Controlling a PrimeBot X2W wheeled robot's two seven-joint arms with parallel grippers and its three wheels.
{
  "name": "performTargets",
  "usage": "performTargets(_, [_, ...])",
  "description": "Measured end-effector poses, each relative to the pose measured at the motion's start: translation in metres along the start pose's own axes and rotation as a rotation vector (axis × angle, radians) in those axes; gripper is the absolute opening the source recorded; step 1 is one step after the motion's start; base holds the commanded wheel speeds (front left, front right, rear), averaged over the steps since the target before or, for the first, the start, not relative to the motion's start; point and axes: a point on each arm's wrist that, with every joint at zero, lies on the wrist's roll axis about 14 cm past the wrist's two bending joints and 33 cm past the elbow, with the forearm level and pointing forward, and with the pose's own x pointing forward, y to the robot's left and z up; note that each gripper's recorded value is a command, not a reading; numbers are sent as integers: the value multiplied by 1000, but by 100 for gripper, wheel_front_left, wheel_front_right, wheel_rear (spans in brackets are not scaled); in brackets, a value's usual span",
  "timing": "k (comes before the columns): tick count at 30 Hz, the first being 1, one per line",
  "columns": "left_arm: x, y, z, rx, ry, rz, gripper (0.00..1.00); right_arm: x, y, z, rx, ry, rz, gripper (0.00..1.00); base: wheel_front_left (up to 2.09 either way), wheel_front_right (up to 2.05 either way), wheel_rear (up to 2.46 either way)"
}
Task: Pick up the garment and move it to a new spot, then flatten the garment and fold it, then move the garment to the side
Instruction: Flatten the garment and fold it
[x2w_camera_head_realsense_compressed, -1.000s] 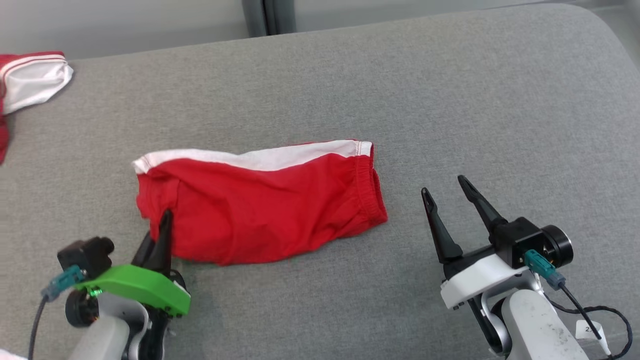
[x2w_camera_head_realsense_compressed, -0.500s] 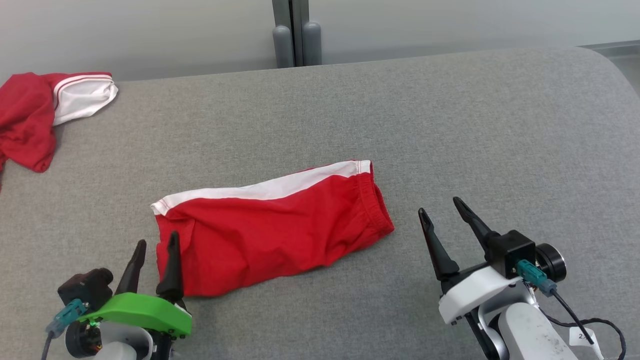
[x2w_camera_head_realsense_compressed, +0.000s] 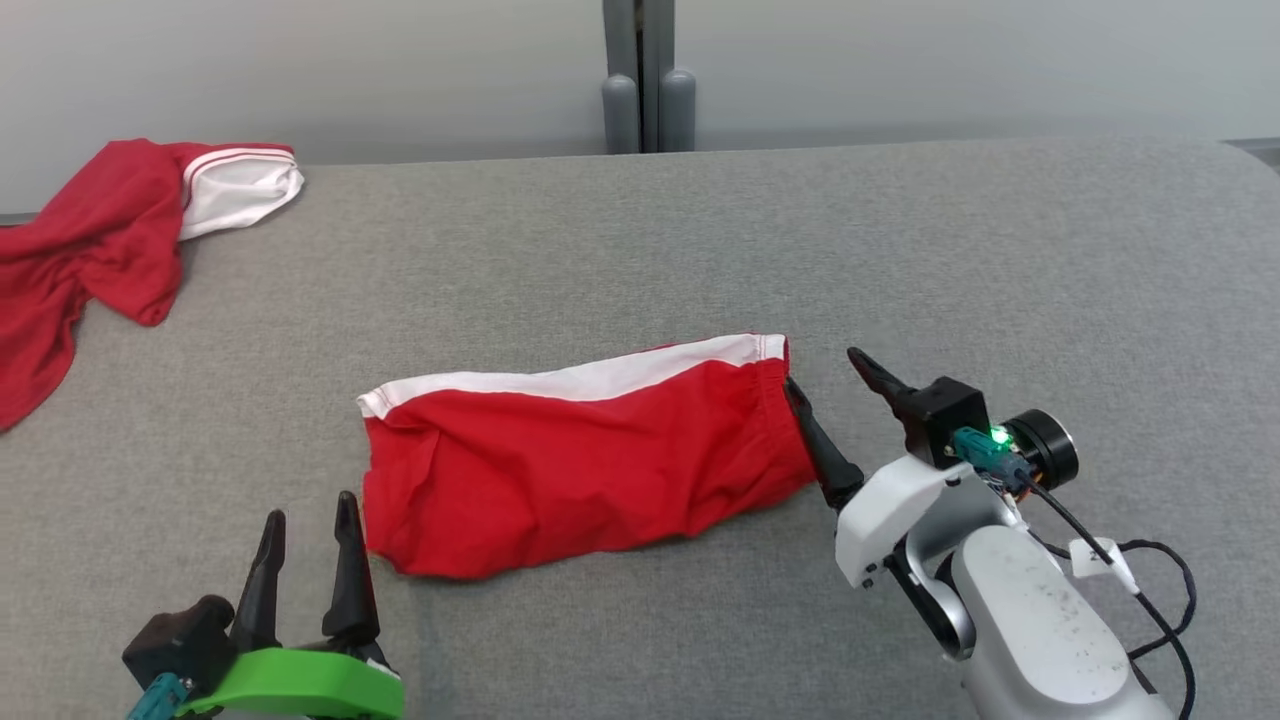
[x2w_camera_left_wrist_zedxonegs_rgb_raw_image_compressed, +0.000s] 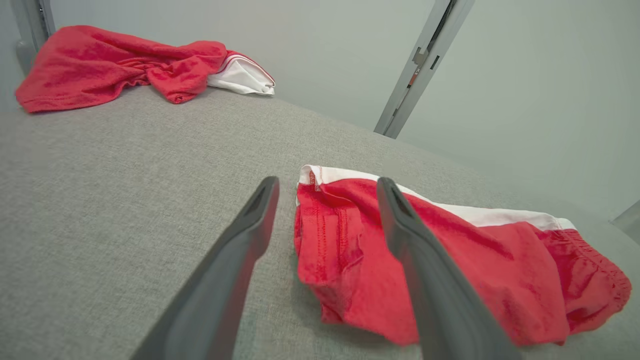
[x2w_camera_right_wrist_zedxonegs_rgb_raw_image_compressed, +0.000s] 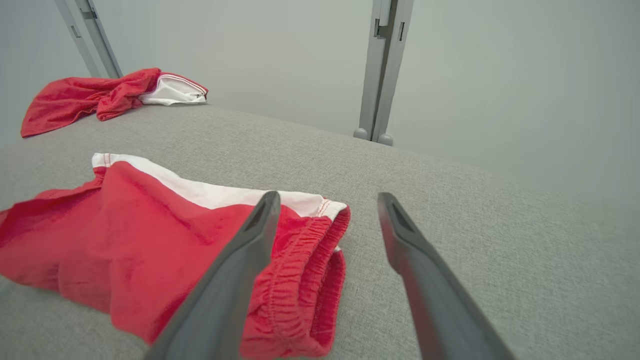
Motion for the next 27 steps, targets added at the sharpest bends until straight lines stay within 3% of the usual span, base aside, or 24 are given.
performTargets(13, [-35, 29, 1, -16, -21, 109, 100, 9, 7, -84, -26, 357, 29, 100, 0, 0, 0])
performTargets(20, [-41, 33, 3, -8, -29, 121, 100, 5, 15, -110, 58, 478, 39, 100, 0, 0, 0])
performTargets(21, [-41, 32, 3, -9, -29, 119, 100, 4, 17, -112, 65, 489, 42, 62, 0, 0, 0])
performTargets(22, [-41, 30, 3, -9, -30, 114, 100, 4, 19, -114, 72, 499, 47, 37, 0, 0, 0])
performTargets(23, [-41, 29, 3, -10, -30, 110, 100, 4, 21, -114, 82, 503, 52, 23, 0, 0, 0])
performTargets(24, [-41, 27, 3, -10, -29, 105, 100, 4, 23, -115, 90, 510, 56, 2, 0, 0, 0])
performTargets(27, [-40, 21, 2, -11, -29, 85, 100, 3, 28, -114, 119, 508, 64, 0, 0, 0, 0])
